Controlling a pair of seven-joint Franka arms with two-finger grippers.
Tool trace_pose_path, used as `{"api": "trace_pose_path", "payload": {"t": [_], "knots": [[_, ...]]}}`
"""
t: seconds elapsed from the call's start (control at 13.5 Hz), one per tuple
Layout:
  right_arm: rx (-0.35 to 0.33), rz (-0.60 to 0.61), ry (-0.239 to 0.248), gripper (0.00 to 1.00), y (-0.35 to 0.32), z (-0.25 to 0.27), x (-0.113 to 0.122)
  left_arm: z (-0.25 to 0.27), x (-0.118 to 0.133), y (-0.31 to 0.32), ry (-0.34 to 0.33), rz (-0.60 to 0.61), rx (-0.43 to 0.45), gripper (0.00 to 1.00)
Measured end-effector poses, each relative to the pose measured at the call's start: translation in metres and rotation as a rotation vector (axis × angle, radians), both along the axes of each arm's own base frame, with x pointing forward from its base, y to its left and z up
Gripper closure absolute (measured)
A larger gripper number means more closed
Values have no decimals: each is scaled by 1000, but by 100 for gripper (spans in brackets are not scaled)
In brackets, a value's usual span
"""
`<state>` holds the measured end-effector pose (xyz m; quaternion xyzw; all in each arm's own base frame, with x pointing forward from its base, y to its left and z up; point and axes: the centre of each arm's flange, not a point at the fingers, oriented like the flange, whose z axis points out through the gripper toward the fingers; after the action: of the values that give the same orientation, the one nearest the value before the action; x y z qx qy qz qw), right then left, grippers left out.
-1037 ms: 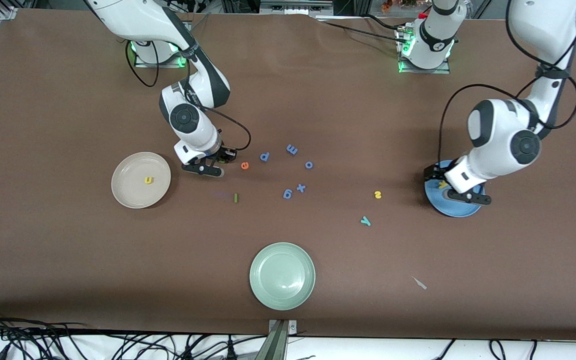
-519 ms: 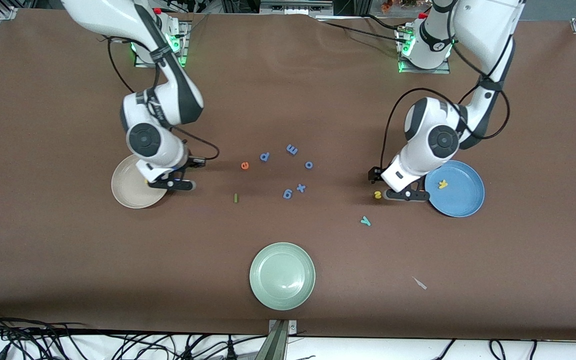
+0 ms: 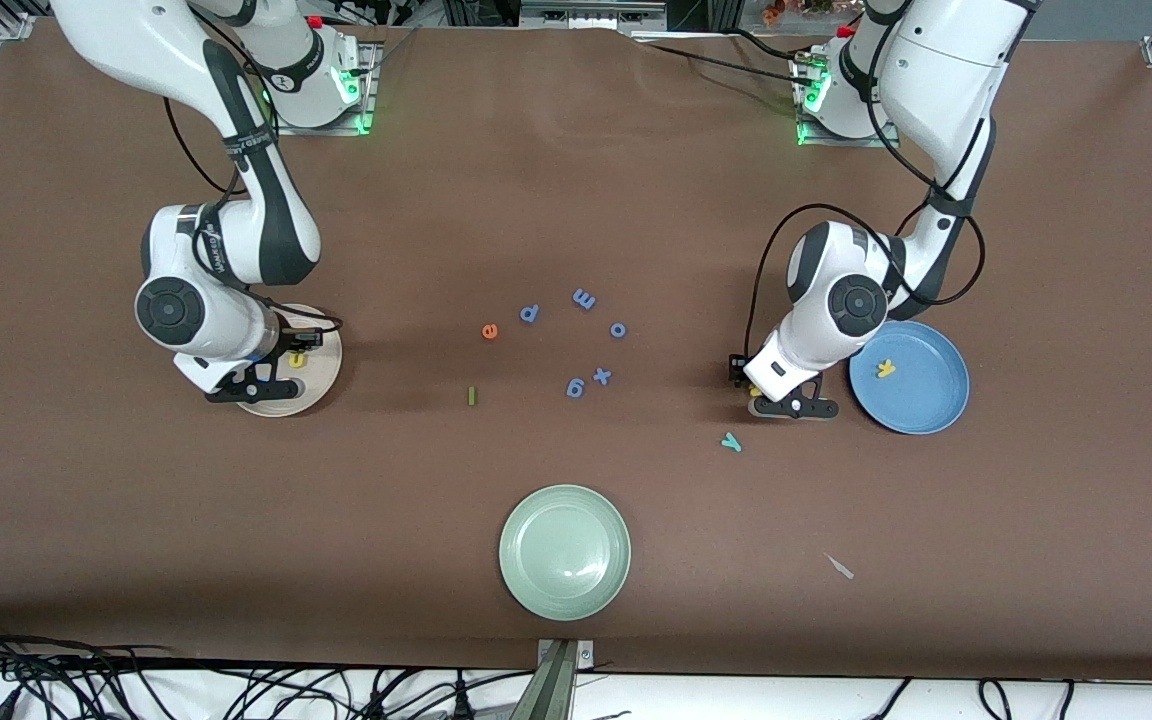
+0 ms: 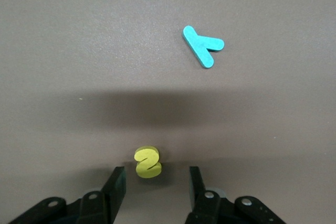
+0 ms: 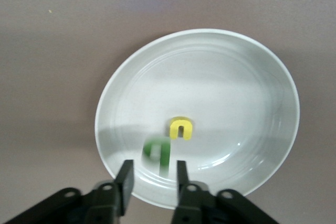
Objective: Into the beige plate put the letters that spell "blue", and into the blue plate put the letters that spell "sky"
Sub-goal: 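Drop the green q into the cream plate while the left gripper grasps yellow 2, then release the yellow 2 onto the blue plate while the right gripper grasps green l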
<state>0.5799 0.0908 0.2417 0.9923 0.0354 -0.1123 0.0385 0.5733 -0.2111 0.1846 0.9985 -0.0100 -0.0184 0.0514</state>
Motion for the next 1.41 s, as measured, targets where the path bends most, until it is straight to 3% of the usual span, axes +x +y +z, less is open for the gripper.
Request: {"api": "trace_pose_path", "payload": {"t": [0.37, 0.44, 0.67, 0.81, 0.89, 1.04, 1.41], "knots": [[8, -7, -49, 5, 41, 17, 10, -7, 0, 1, -3, 1, 2, 42], [17, -17, -61, 0, 56, 21, 12, -10, 0, 1, -5, 2, 2, 42], [67, -93, -89, 0, 115, 30, 18, -13, 0, 2, -6, 3, 3, 44], [83, -139, -99, 0, 156, 27, 22, -12, 2, 5, -9, 7, 6, 63], [86, -166, -101, 0, 173, 21, 26, -12, 2, 4, -9, 6, 6, 63], [92, -203, -104, 0, 196, 10, 34, -11, 2, 5, -10, 7, 6, 76], [88, -245, -88, 0, 228, -41, 35, -9, 4, 4, -15, 7, 4, 77]]}}
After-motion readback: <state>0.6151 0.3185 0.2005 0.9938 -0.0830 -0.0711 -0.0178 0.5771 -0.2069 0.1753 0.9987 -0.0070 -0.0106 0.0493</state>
